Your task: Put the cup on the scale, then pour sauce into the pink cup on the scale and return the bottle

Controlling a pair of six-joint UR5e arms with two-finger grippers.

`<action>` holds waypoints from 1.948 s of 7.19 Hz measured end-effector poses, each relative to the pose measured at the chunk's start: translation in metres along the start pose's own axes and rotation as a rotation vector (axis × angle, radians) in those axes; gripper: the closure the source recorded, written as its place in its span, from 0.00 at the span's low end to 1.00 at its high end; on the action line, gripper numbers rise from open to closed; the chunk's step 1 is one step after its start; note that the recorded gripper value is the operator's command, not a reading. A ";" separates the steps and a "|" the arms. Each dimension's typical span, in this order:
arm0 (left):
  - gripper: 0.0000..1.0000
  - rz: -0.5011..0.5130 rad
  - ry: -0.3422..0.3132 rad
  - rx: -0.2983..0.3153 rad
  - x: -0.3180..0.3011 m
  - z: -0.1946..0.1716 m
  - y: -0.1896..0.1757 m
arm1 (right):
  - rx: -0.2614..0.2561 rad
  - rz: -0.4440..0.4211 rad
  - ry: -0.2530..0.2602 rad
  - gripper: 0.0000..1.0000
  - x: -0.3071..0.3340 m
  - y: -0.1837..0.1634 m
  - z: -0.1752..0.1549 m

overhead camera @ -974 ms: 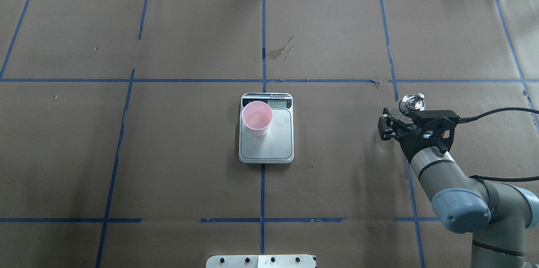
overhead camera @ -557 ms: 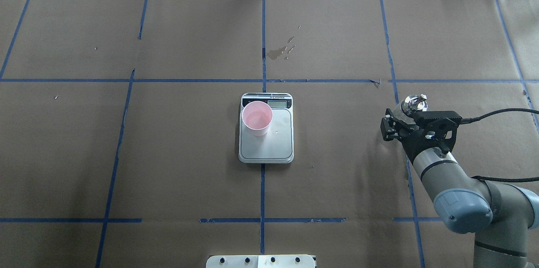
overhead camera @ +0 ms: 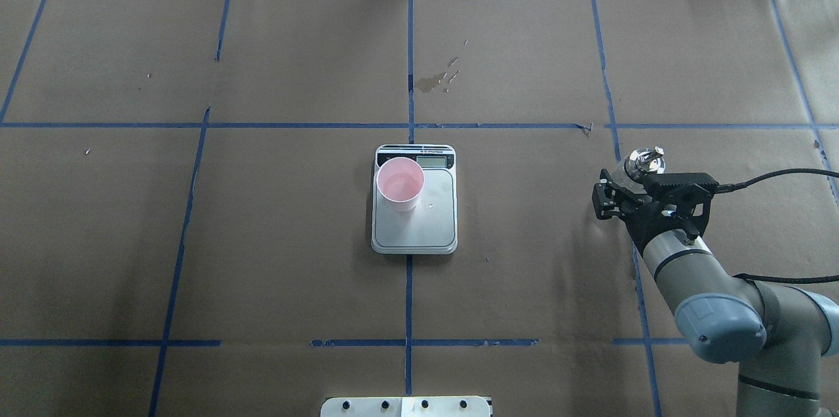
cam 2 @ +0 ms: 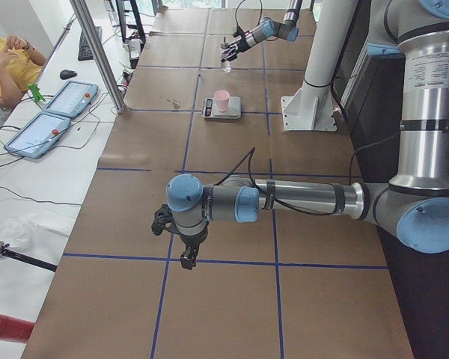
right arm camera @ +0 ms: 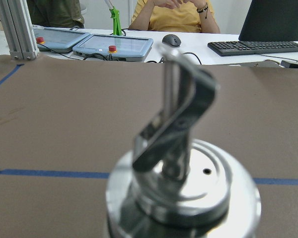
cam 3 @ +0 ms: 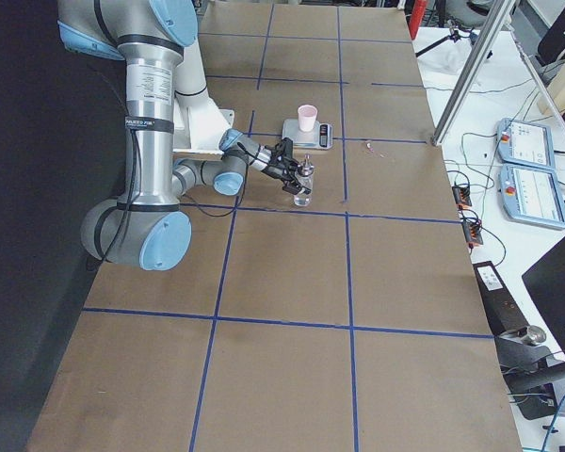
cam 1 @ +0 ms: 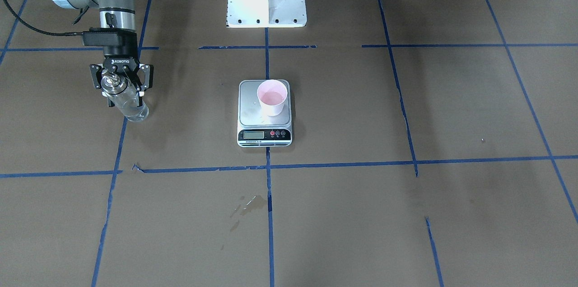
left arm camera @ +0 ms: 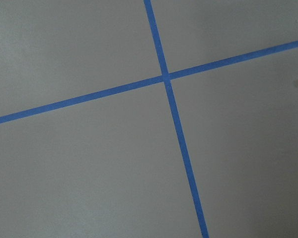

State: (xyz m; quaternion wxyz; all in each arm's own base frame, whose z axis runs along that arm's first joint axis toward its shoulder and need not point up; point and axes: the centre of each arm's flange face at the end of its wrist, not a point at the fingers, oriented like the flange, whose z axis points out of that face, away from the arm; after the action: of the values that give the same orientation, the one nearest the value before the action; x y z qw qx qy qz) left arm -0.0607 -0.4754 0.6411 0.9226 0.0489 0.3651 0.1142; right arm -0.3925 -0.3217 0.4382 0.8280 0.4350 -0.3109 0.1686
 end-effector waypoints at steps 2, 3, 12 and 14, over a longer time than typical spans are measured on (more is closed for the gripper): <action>0.00 -0.001 0.000 -0.001 0.000 0.000 0.000 | -0.002 -0.006 0.007 0.50 0.002 0.004 0.003; 0.00 -0.001 0.000 -0.001 0.000 0.000 0.000 | -0.003 -0.008 0.009 0.42 0.002 0.005 0.004; 0.00 -0.002 0.000 -0.001 -0.001 0.001 0.000 | -0.004 -0.004 0.004 0.00 0.001 0.005 0.004; 0.00 -0.001 0.000 0.000 -0.001 0.000 0.000 | -0.003 0.001 -0.003 0.00 -0.001 0.004 0.002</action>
State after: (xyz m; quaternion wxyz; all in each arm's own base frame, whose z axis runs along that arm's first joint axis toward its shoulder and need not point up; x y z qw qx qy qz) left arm -0.0608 -0.4753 0.6419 0.9227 0.0486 0.3651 0.1139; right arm -0.3960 -0.3216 0.4410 0.8281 0.4340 -0.3125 0.1680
